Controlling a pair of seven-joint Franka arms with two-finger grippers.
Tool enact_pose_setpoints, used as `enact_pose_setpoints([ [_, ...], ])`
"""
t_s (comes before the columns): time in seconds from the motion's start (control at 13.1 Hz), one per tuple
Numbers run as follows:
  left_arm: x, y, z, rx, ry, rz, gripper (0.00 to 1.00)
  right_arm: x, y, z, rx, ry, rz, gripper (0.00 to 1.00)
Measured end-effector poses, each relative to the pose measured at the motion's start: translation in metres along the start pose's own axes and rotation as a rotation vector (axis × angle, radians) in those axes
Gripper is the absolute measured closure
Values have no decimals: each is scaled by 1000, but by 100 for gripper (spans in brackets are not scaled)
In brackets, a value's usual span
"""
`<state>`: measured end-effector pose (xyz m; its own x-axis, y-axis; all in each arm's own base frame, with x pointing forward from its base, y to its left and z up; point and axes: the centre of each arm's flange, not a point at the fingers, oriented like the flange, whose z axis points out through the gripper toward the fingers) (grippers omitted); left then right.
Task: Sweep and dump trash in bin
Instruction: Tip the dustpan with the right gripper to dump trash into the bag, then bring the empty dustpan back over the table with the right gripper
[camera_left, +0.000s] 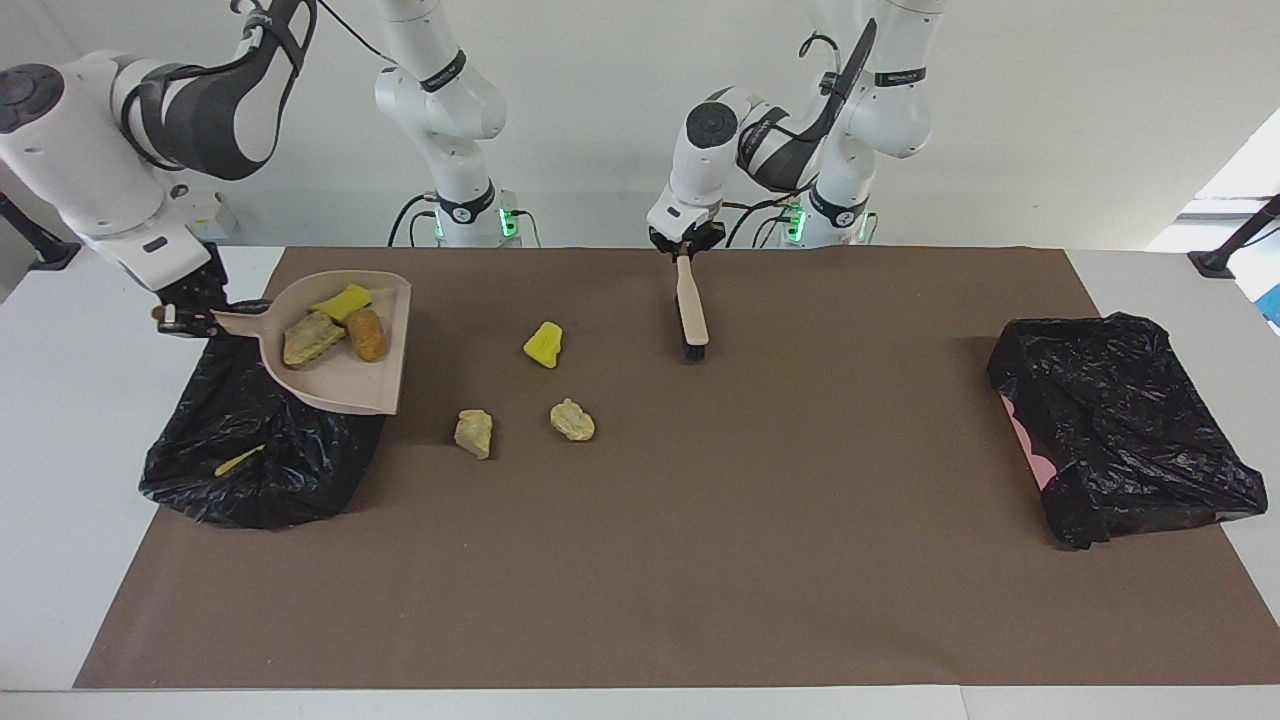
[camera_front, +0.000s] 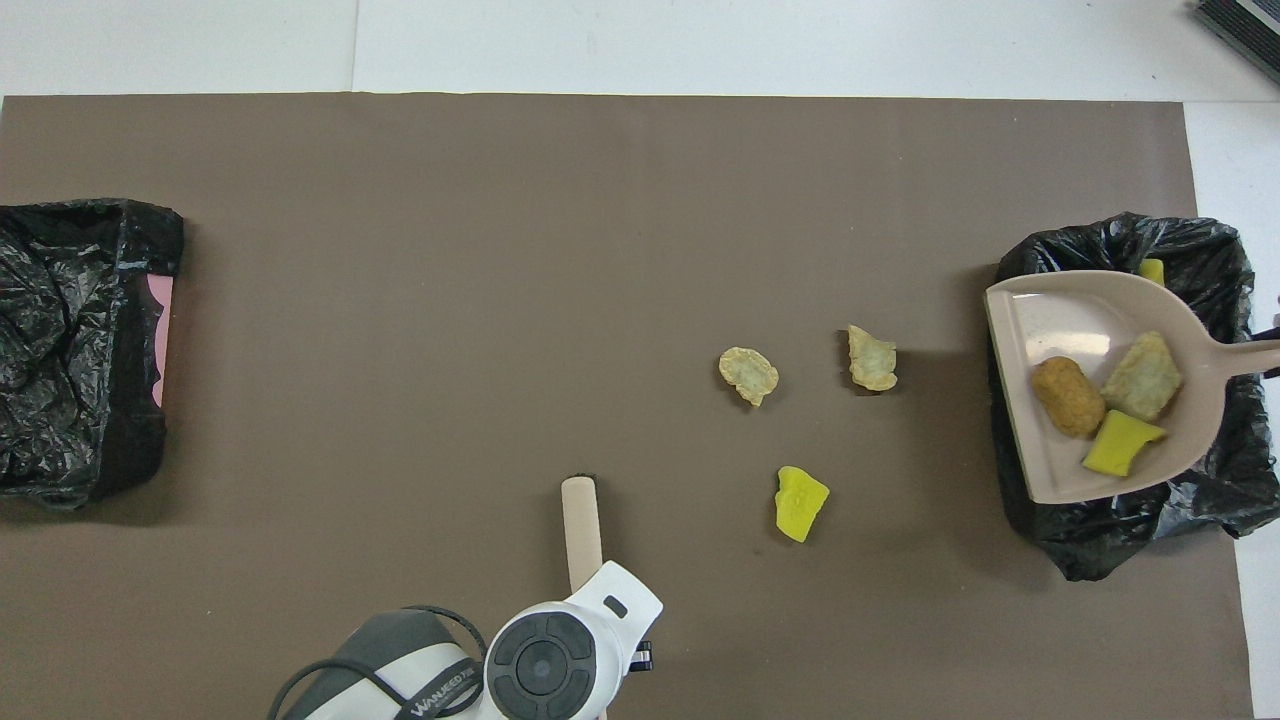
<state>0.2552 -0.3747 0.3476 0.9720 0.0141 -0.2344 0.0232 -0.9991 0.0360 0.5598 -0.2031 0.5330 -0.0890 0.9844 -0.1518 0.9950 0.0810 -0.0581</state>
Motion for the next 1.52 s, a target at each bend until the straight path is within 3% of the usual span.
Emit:
enact_pose_setpoints([
  [0.38, -5, 3, 8, 8, -1, 6, 74, -66, -9, -13, -89, -282, -24, 67],
  [0.68, -5, 3, 10, 12, -3, 8, 74, -64, -12, -29, -71, -466, 10, 67],
  [0.99, -4, 2, 11, 12, -5, 38, 34, -9, -12, -24, -42, -598, 92, 67],
  [1.22, 13, -4, 4, 4, 3, 82, 0, -4, -20, -35, -32, -645, 106, 67],
  [1.52, 101, -24, -79, 28, 180, 146, 0, -25, -43, -67, -57, -668, 141, 67],
])
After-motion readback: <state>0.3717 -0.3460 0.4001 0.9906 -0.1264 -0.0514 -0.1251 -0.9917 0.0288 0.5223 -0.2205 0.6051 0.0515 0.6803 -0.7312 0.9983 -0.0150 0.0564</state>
